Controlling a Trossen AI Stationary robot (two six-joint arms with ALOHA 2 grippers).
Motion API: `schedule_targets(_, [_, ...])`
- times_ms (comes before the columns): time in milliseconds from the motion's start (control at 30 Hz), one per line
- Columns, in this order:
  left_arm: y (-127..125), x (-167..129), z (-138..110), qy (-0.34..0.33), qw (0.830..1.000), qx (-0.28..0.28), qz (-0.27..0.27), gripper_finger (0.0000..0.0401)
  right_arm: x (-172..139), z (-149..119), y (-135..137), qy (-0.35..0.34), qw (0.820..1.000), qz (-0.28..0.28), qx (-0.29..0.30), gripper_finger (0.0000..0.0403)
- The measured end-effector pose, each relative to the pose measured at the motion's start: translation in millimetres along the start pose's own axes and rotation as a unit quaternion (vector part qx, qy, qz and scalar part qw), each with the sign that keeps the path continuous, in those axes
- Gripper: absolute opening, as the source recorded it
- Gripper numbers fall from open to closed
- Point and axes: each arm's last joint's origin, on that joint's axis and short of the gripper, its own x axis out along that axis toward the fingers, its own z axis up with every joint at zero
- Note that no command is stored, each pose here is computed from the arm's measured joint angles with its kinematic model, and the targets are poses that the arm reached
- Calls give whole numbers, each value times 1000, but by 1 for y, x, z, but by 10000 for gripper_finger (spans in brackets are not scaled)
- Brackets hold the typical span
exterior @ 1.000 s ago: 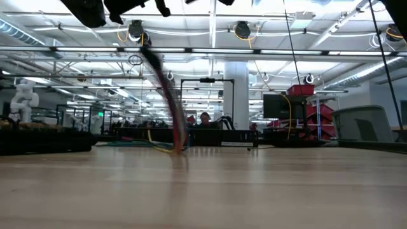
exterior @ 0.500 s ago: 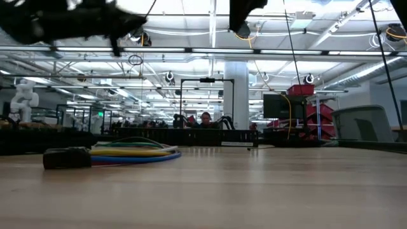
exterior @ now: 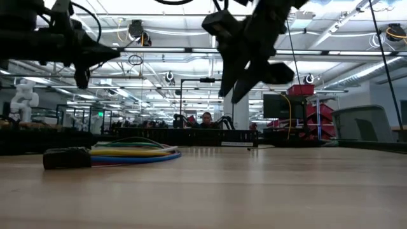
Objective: Ziptie cables
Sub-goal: Wrap the cable wires using a zip tie
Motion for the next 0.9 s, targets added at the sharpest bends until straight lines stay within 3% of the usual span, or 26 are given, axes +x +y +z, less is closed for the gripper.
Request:
schedule_targets(167, [1,-7,-17,128,992,19,-2,0,27,-40,7,0,983,100,151,125])
schedule_targets(300, [-5,-13,-15,188,980,72,-4,0,40,-55,18,14,972,102,212,114])
schedule_targets(467, [-9,-22,-16,239,964,119,-11,0,59,-44,30,-4,960,98,264,95])
schedule_targets(633, [-12,-25,-15,237,964,121,-28,0,85,-27,44,-6,968,94,234,94])
schedule_targets(767, [-12,-27,-13,234,964,123,-21,0,90,-21,57,-14,979,101,177,119])
schedule_targets(900, [-19,-27,-1,208,970,124,-17,0,87,-28,56,-28,988,58,140,149])
